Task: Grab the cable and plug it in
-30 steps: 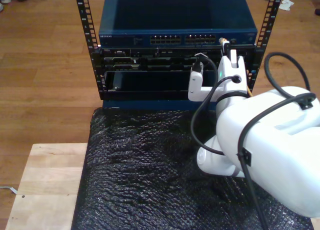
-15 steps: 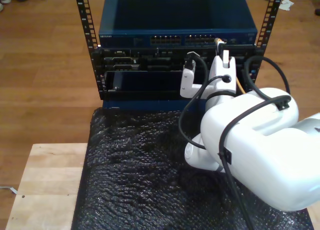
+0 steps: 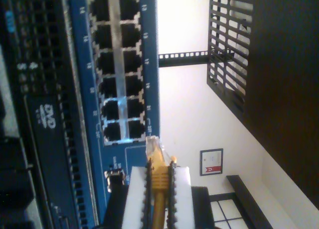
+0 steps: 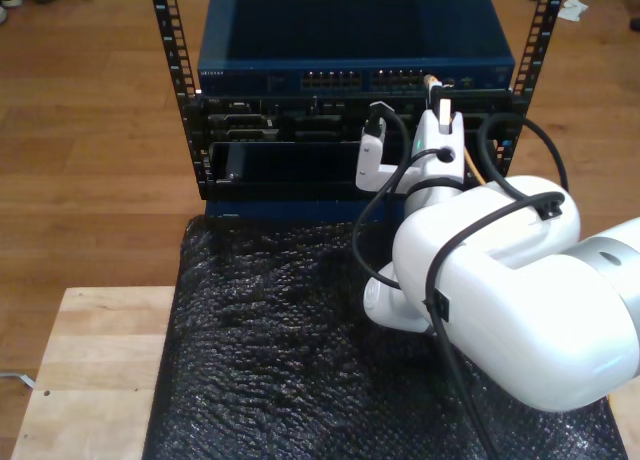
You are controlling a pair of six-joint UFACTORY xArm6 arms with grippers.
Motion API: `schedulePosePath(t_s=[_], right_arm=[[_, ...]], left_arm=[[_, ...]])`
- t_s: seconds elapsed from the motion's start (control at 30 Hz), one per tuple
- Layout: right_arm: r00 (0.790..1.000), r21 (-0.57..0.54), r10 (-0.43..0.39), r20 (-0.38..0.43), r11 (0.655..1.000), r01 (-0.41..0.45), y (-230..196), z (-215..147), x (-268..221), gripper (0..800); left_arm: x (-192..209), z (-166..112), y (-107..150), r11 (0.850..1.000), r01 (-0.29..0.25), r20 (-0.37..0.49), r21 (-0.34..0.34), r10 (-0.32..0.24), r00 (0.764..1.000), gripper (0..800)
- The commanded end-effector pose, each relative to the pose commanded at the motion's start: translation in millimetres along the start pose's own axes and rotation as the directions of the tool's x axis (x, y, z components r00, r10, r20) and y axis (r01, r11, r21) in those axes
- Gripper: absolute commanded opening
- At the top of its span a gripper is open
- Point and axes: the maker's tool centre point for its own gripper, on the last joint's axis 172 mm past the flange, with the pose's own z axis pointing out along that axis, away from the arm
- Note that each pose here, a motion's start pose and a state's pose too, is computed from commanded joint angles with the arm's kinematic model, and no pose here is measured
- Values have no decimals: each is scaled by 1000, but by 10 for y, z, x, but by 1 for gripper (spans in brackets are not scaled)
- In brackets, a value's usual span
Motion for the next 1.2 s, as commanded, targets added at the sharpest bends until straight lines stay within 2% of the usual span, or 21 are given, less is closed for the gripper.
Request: schedulePosePath(t_s=[0.53,1.2], right_arm=[[1000,7,13,4,1000,-13,-51,142,0,0],[1000,20,9,-7,1000,-9,-96,84,58,0]], left_arm=[[0,0,0,1000,0,0,0,0,1000,800],[-6,-6,0,1000,0,2,0,0,1000,800]])
